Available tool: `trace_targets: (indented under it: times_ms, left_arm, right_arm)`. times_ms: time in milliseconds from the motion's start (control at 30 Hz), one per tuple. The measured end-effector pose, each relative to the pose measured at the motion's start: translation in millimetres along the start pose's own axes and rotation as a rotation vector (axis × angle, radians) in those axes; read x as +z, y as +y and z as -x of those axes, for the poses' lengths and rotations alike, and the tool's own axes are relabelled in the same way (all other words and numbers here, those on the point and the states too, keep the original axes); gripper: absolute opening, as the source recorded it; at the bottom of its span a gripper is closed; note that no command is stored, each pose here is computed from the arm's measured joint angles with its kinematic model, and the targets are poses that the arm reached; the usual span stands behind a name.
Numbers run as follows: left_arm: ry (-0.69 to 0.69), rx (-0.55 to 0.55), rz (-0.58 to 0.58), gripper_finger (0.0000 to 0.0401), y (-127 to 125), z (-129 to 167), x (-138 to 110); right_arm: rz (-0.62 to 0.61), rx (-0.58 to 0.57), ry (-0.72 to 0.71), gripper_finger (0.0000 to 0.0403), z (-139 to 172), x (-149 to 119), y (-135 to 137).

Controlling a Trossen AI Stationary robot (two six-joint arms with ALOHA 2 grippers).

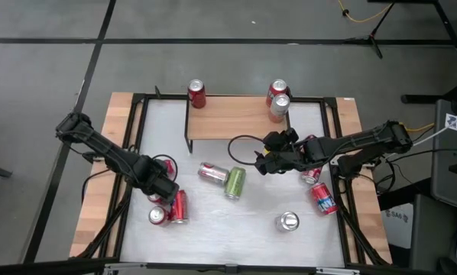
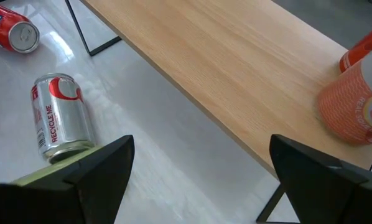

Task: Place canned beverage on shelf
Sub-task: Put the orange soda can on the shelf aligned with the other orange soda can

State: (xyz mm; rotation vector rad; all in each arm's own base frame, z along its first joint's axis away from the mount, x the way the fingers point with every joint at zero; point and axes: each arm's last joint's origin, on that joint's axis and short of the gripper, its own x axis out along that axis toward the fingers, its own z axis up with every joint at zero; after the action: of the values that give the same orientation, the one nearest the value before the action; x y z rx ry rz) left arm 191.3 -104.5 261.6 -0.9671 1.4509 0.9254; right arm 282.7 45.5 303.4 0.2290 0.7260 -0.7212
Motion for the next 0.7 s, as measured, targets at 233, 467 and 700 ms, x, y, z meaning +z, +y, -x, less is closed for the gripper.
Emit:
trace_targets:
  times_ms: [233,467,700]
  left_arm:
    - [-0.041,0.03,-0.017,0.0396,-4,-6,-3]
    - [-0.057,0.084,-0.08,0.0396,-12,-18,-6]
    - [-0.066,0.133,-0.132,0.0396,-20,-29,-7]
  right_arm:
    - [0.001,-0.001,0.001,0.0363,-1,0,0]
    - [0.012,-0.011,0.01,0.0363,-6,-2,5]
    - [0.028,-0.02,0.027,0.0363,-16,-6,12]
